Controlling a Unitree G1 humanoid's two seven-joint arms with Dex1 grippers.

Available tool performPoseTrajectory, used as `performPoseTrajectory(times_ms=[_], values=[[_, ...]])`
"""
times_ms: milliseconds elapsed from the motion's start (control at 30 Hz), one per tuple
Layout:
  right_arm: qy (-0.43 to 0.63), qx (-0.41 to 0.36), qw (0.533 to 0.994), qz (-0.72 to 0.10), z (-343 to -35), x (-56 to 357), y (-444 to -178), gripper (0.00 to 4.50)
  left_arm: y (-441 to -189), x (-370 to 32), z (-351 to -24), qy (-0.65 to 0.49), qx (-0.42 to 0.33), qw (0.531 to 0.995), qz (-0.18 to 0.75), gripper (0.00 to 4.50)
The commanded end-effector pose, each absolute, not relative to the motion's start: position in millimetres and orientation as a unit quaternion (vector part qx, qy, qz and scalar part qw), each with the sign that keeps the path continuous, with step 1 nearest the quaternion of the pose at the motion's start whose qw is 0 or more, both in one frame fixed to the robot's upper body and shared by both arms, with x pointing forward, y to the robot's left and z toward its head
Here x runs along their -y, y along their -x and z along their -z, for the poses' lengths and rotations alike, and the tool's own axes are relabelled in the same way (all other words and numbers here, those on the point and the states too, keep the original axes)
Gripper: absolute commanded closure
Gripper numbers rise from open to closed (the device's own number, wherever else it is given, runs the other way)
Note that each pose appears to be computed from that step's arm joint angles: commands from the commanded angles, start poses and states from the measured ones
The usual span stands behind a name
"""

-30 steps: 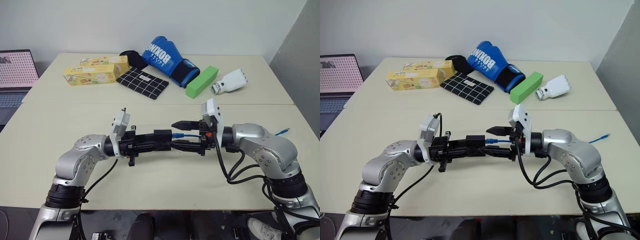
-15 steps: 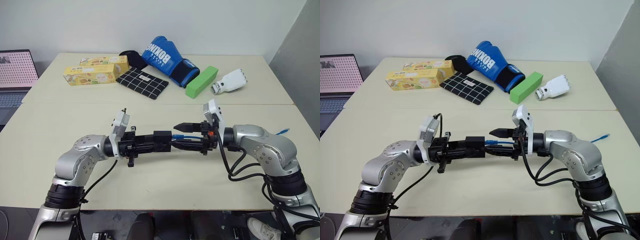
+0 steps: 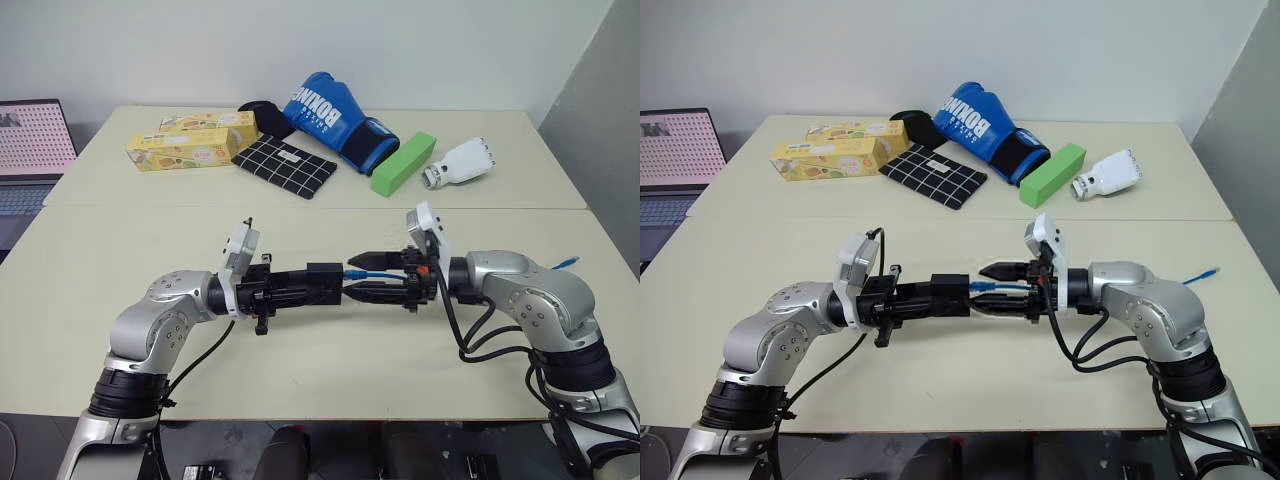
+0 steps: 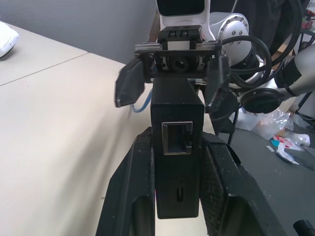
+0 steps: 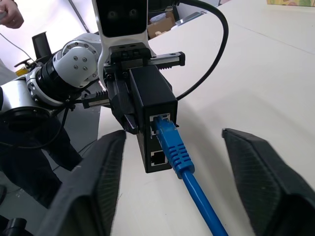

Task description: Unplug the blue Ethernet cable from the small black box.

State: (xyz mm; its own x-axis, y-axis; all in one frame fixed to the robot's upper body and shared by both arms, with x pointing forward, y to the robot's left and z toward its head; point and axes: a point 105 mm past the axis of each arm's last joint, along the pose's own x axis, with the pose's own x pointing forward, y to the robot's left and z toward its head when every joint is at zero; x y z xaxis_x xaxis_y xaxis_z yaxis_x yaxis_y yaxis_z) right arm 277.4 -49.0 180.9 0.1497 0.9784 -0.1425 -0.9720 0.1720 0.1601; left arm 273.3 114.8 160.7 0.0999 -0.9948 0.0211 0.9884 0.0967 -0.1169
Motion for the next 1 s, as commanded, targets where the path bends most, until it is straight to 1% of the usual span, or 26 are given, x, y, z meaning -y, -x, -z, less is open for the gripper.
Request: performPoseTrajectory(times_ms=[33,267,333,533,700,767,1000], values=[[-0.016,-0.084,0.75,-0.656,-195.5,48.9,-273.0,2.44,-269.9,-114.9,-164.5,0.039,-0.02,0.735,0.676,3.71],[-0.015,-0.095,0.742,-0.664,-194.1,48.3,-269.8,4.05,-267.1,-113.6,-161.2,0.036,-0.024,0.73,0.682,3.71],[-0.016,-0.104,0.734,-0.671,-192.6,48.4,-267.6,4.38,-265.2,-114.2,-159.4,0.035,-0.028,0.725,0.687,3.71],[-0.011,-0.122,0.72,-0.683,-189.6,49.9,-264.4,4.39,-259.9,-114.1,-157.4,0.037,-0.03,0.716,0.697,3.71],[-0.007,-0.134,0.717,-0.684,-185.9,53.3,-264.8,4.41,-259.5,-118.1,-155.8,0.039,-0.03,0.723,0.689,3.71],[-0.009,-0.143,0.723,-0.676,-182.2,59.6,-266.6,4.41,-261.2,-127.3,-152.9,0.04,-0.036,0.737,0.673,3.71],[-0.011,-0.159,0.763,-0.627,-168.2,86.1,-280.6,4.42,-260.2,-154.8,-142.2,0.037,-0.06,0.775,0.628,3.71]])
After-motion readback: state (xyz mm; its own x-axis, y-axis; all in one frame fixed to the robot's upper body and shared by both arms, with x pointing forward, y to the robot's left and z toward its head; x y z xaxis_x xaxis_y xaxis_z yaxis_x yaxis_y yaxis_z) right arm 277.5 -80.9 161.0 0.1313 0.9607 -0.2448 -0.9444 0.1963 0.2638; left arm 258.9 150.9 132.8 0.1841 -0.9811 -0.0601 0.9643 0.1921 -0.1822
